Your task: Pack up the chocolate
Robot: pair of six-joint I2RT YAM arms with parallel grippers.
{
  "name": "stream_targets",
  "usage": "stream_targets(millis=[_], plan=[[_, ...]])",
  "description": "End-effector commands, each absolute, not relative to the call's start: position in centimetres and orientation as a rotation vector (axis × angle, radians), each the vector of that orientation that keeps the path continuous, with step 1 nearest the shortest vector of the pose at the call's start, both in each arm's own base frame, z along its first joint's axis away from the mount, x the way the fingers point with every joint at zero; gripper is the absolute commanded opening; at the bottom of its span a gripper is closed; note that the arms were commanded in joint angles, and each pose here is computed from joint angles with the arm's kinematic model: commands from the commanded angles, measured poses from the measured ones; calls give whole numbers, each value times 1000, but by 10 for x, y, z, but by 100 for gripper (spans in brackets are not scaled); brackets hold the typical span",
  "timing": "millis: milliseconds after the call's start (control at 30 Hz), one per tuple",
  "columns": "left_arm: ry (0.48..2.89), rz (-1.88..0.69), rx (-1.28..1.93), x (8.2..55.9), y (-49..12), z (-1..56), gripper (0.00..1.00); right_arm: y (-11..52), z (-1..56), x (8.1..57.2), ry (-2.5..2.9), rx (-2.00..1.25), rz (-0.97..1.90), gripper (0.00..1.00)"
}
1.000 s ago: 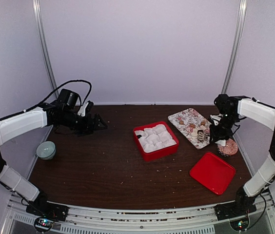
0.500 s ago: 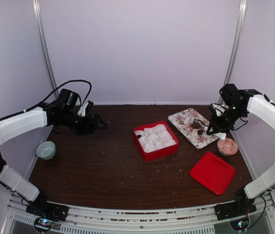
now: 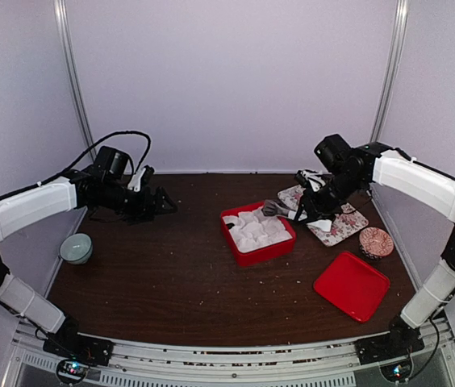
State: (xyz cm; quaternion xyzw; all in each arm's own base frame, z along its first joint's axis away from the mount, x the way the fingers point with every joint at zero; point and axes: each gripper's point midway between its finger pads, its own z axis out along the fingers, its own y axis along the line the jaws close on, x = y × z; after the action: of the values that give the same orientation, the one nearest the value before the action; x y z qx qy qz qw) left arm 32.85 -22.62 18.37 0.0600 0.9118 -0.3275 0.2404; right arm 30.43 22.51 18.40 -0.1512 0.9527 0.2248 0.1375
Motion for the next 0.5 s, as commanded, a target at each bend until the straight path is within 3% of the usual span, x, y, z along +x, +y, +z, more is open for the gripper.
stream_targets(millis=[0, 467], plan=[[2436, -902, 179, 332, -225, 199, 97, 255, 191, 315, 2708, -478, 714, 28], [2451, -890, 179, 334, -225, 195, 97, 308, 160, 316, 2751, -623, 720, 28]])
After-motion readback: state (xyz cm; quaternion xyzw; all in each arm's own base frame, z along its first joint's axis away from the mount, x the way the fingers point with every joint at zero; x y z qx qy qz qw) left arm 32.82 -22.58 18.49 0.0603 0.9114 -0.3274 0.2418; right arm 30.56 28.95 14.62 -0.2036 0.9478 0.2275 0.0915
